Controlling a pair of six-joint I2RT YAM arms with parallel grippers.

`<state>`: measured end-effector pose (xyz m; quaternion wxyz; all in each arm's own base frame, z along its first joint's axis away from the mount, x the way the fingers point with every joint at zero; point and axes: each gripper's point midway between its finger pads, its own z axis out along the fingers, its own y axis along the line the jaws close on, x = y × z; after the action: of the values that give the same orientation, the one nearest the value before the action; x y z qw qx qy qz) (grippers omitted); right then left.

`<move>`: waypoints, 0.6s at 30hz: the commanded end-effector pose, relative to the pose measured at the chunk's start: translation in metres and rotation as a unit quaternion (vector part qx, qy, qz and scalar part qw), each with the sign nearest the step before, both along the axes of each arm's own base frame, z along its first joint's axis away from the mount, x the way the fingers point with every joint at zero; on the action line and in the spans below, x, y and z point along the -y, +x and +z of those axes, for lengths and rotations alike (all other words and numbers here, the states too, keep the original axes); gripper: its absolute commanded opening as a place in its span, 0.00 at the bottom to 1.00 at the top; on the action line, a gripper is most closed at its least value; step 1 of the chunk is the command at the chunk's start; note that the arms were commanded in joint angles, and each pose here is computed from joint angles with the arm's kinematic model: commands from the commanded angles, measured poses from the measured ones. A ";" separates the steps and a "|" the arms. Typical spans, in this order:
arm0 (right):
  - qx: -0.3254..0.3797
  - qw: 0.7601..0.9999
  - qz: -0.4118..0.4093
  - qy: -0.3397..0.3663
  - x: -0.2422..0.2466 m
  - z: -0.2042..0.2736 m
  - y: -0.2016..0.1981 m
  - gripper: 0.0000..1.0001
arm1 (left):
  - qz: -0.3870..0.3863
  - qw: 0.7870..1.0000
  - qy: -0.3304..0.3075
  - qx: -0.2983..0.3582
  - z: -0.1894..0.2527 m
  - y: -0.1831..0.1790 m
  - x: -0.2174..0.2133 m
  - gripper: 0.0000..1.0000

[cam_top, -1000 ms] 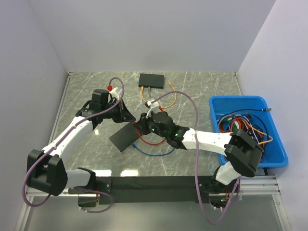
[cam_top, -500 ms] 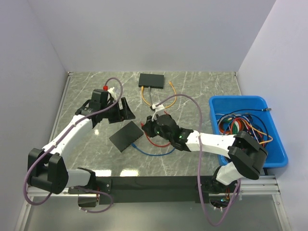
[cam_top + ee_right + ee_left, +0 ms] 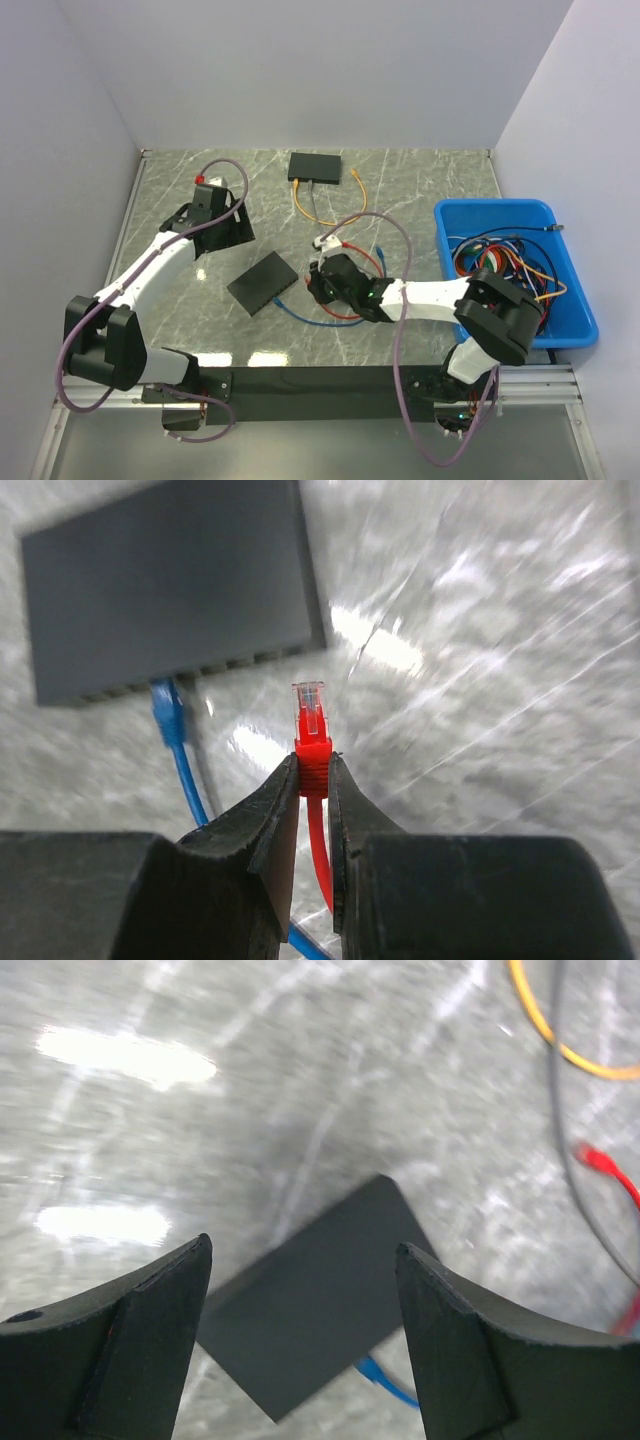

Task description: Insert the plug into the switch port

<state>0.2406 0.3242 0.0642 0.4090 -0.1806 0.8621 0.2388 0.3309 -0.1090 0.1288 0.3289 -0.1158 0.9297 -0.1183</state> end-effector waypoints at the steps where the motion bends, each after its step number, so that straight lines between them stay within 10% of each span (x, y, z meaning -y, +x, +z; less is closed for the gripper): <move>1: -0.002 1.000 0.000 -0.013 -0.010 -0.010 -0.005 0.00 | 0.040 0.997 0.055 0.026 0.005 0.016 -0.022 0.80; 18: -0.012 0.997 0.013 -0.076 -0.037 -0.045 -0.013 0.00 | -0.025 0.993 0.067 -0.095 -0.050 0.035 0.001 0.70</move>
<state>0.2243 0.3526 0.0183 0.3751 -0.2201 0.8807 0.1877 0.3683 -0.1118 0.0813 0.2575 -0.0934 0.9597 -0.0637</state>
